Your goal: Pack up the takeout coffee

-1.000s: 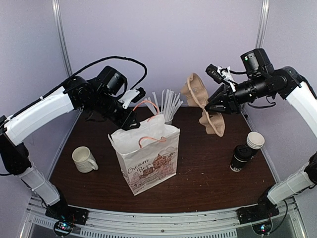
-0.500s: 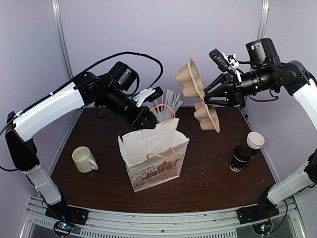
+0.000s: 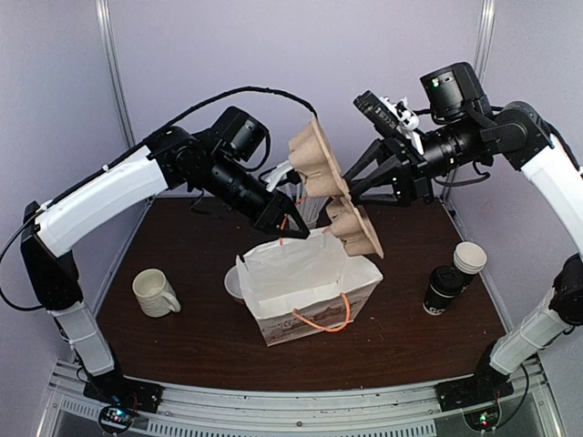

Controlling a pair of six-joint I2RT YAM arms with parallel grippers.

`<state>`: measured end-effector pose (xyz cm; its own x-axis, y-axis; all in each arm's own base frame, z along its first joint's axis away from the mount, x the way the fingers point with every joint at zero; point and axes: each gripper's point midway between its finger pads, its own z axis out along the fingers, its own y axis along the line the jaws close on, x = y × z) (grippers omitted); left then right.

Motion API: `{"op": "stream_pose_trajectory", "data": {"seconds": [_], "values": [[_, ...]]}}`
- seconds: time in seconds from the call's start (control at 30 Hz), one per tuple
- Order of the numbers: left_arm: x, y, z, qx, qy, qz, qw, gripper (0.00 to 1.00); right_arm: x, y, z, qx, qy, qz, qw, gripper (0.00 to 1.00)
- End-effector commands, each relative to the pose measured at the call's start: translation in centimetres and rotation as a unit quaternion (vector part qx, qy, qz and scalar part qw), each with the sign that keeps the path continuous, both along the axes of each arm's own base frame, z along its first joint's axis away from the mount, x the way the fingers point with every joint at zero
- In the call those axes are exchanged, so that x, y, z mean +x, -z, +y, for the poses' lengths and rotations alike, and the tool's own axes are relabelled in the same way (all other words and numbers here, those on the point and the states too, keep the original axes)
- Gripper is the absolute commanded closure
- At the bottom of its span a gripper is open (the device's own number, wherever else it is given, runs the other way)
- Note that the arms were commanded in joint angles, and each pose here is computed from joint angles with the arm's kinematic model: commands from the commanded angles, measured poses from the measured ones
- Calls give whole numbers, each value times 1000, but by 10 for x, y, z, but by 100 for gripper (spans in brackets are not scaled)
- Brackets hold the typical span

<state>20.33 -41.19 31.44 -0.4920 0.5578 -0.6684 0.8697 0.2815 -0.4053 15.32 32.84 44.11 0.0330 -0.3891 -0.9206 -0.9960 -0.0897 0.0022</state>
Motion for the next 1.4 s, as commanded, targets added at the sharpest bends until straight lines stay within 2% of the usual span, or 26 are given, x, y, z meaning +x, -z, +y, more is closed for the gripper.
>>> {"op": "stream_pose_trajectory", "data": {"seconds": [0.0, 0.23, 0.77, 1.13, 1.37], "values": [[-11, -9, -22, -32, 38, 28, 998, 100, -17, 8, 8, -15, -39, -19, 999, 69], [-14, -6, -35, -42, 58, 60, 996, 100, -32, 26, 11, -43, -69, -30, 996, 69], [-19, -10, -52, -59, 77, 117, 988, 100, -15, 75, 29, -104, -51, -38, 992, 70], [-27, -3, -53, -57, 90, 153, 982, 100, -17, 108, 15, -165, -71, -52, 982, 70], [-26, 7, -57, -47, 85, 171, 980, 100, -19, 130, 7, -213, -72, -37, 974, 71]]}}
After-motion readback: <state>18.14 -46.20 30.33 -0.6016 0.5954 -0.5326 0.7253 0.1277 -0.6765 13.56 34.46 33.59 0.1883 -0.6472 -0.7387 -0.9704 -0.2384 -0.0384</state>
